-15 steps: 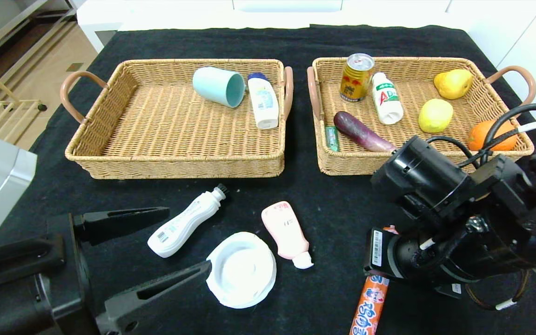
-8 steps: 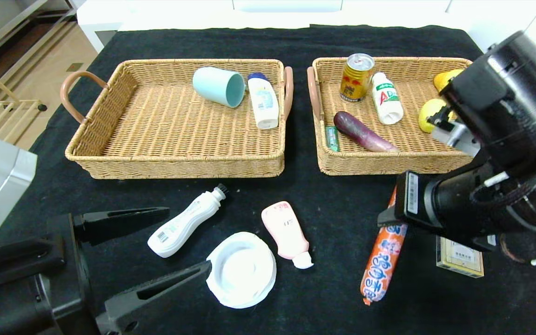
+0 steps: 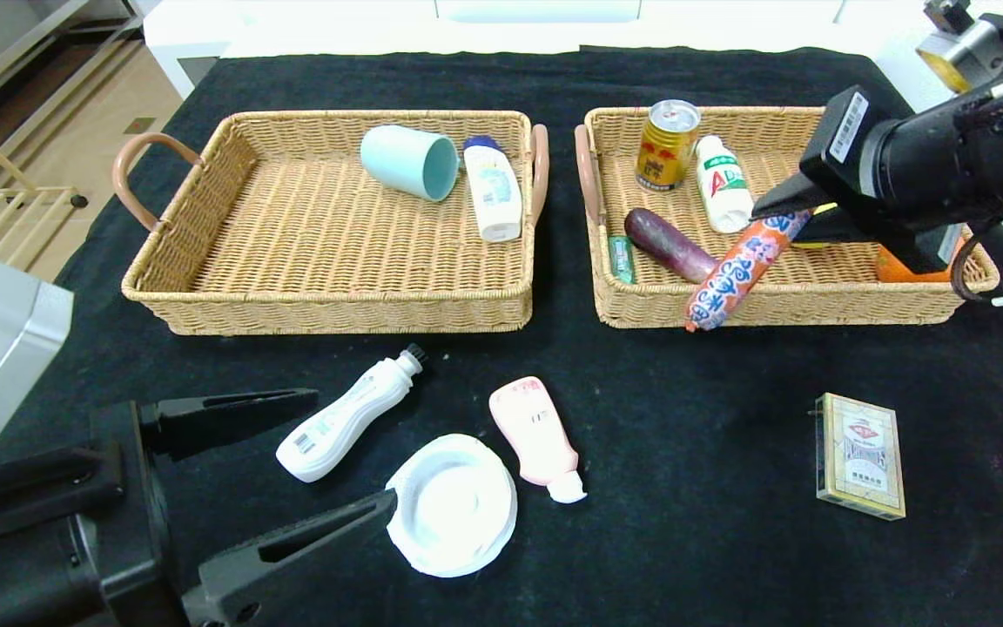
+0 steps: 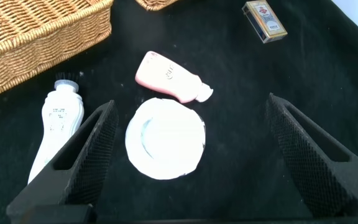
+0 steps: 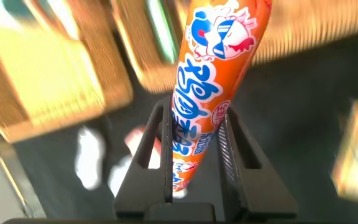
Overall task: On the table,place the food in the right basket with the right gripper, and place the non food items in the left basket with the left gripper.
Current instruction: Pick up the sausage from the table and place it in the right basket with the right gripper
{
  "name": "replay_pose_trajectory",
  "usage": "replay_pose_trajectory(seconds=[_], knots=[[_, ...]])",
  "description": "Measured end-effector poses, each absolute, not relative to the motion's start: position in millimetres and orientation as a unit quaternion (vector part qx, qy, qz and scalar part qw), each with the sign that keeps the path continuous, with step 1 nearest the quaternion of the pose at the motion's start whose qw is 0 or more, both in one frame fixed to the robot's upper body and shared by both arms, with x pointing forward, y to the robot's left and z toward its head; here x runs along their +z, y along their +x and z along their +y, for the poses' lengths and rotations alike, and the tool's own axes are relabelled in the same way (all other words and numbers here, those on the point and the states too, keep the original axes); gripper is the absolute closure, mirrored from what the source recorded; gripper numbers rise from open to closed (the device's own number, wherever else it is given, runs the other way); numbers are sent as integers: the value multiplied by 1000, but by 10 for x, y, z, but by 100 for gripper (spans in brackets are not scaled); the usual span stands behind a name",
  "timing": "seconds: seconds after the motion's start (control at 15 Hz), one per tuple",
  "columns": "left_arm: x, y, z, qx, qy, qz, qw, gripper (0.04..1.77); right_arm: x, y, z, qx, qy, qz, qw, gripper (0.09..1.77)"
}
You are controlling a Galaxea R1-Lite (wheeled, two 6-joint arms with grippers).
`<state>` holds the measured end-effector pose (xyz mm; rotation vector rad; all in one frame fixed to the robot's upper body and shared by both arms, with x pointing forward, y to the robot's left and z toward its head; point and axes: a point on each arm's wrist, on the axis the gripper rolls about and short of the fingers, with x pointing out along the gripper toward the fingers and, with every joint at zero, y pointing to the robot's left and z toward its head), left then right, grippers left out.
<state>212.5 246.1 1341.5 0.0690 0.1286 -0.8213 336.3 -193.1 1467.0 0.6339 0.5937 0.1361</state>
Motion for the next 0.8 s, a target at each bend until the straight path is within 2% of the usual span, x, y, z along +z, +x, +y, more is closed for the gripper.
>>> replay_pose_trajectory(seconds=[0.47,0.8], knots=[[13414,2125,2461,-399,33,62,914,9,14790,3799,-1986,79,353,168,917,135],[13411,2128,2457,-399,34,63,914,9,14643,4110,-2046,58,346,152,924,135]])
